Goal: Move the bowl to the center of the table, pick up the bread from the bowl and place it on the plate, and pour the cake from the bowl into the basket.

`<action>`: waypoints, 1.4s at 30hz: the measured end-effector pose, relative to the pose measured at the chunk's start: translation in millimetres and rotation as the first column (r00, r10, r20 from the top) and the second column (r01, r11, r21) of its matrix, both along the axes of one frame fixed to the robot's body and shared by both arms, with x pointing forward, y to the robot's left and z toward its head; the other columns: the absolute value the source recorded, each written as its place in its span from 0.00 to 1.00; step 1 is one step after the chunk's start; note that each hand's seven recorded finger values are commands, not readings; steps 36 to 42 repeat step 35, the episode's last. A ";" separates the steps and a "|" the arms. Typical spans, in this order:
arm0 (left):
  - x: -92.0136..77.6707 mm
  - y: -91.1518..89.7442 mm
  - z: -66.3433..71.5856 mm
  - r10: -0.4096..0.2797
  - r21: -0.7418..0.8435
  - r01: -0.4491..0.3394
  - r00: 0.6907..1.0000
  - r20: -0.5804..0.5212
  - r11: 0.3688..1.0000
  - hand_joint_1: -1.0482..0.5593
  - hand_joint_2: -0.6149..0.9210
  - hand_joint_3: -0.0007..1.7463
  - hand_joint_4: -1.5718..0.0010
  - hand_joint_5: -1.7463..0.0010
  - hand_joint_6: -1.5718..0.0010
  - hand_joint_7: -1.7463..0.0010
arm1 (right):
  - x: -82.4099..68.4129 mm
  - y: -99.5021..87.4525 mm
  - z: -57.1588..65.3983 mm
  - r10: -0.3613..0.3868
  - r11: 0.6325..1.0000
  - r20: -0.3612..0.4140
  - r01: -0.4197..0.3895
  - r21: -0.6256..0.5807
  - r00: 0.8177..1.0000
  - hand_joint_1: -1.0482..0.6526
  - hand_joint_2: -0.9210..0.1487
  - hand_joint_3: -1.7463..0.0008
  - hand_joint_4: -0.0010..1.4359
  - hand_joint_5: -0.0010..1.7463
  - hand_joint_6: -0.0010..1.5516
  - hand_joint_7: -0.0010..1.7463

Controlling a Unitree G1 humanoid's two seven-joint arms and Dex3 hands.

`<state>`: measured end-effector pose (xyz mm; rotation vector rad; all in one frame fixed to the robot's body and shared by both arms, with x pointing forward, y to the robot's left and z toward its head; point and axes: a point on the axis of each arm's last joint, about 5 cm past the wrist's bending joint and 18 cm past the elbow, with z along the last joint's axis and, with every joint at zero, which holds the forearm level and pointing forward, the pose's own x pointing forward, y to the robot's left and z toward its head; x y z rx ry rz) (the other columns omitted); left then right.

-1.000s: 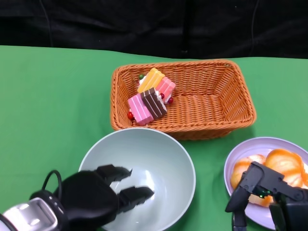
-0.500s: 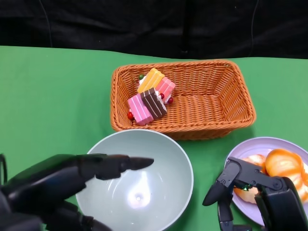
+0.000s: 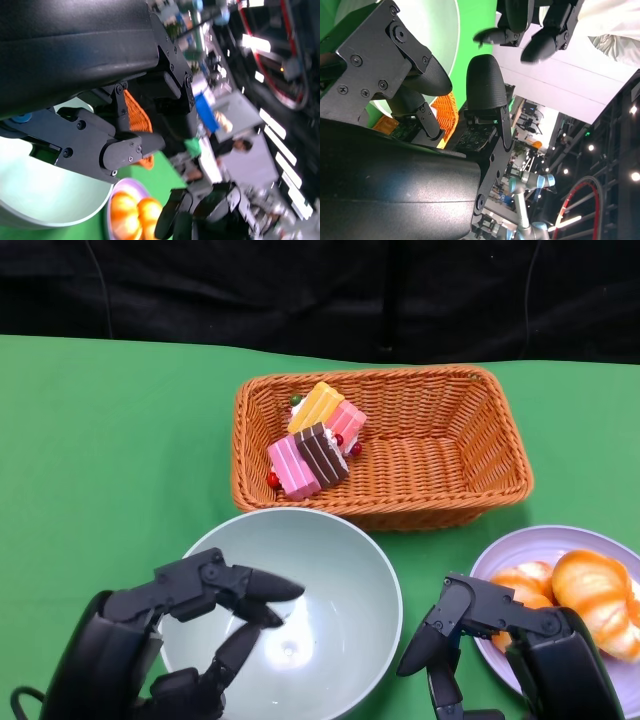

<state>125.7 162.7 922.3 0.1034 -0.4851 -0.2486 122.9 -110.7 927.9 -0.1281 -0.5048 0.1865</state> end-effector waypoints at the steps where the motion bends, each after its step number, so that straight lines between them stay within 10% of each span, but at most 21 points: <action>1: -1.1 -1.1 -2.6 0.009 -0.016 -0.009 1.000 -0.007 1.000 0.62 0.76 0.72 0.50 0.04 0.54 0.17 | 0.8 0.1 0.4 0.003 1.000 0.006 -0.003 0.000 1.000 0.62 0.64 0.07 0.63 0.97 0.56 0.74; 42: -5.5 0.4 -26.6 0.041 -0.160 -0.048 0.998 -0.046 0.986 0.61 0.72 0.73 0.44 0.02 0.48 0.17 | 1.3 -7.3 -7.9 -0.040 0.999 0.080 0.040 0.004 0.996 0.63 0.71 0.00 0.64 0.95 0.56 0.81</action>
